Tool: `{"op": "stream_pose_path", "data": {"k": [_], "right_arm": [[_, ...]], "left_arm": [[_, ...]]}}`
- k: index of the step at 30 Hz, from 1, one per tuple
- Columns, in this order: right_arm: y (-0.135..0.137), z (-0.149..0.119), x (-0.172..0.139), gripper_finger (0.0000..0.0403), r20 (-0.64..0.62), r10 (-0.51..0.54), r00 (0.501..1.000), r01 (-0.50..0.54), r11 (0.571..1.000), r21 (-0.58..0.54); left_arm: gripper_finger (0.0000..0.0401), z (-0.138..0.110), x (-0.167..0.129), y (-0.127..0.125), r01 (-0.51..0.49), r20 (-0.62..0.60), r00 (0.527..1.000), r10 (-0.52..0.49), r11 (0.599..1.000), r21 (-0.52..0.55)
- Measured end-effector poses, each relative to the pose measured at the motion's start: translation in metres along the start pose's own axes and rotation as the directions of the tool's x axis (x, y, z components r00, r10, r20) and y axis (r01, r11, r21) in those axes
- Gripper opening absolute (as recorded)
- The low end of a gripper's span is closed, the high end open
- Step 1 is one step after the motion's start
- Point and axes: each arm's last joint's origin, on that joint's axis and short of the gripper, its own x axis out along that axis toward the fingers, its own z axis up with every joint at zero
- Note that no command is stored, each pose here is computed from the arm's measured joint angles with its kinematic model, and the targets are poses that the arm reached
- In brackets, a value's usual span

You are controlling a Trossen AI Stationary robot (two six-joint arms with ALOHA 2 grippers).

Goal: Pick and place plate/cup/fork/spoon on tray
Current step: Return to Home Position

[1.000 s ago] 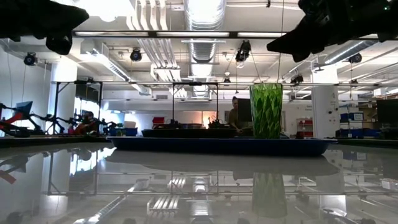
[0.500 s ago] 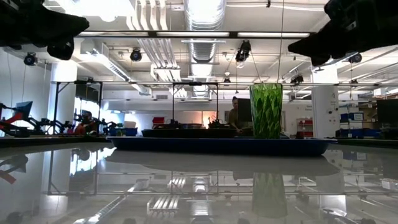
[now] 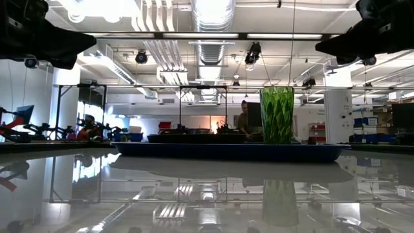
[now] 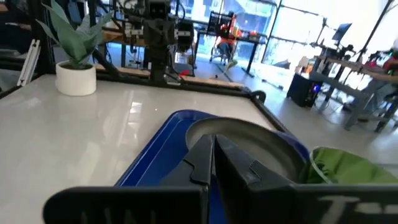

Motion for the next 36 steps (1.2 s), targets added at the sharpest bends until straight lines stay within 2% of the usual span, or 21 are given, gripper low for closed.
{"op": "stream_pose_path", "data": {"k": [11, 18, 24, 26, 30, 36], "right_arm": [[-0.005, 0.003, -0.022, 0.0008, 0.142, -0.025, 0.990, 0.033, 0.998, -0.051], [-0.001, -0.009, -0.020, 0.0008, 0.106, 0.015, 0.994, -0.004, 0.995, -0.101], [0.006, -0.041, -0.012, 0.0008, 0.035, 0.040, 0.999, -0.034, 0.988, -0.150], [0.007, -0.045, -0.010, 0.0008, 0.041, 0.037, 0.998, -0.031, 0.991, -0.128], [0.009, -0.044, -0.010, 0.0008, 0.057, 0.106, 0.993, -0.100, 0.990, -0.099], [0.009, -0.044, -0.009, 0.0008, 0.052, 0.097, 0.994, -0.099, 0.994, 0.040]], "left_arm": [[0.0024, 0.000, 0.000, 0.000, -0.001, 0.000, 1.000, 0.001, 1.000, -0.001], [0.0024, 0.000, 0.000, 0.000, -0.001, -0.002, 1.000, 0.001, 1.000, -0.002], [0.0024, 0.000, 0.000, 0.000, -0.001, -0.005, 1.000, 0.001, 1.000, 0.000], [0.0024, -0.001, 0.000, 0.000, 0.000, -0.008, 1.000, 0.001, 1.000, 0.001], [0.0024, -0.001, 0.001, -0.001, 0.000, -0.014, 1.000, 0.000, 1.000, 0.004], [0.0024, -0.001, 0.001, -0.001, 0.001, -0.017, 1.000, -0.001, 1.000, 0.006]]}}
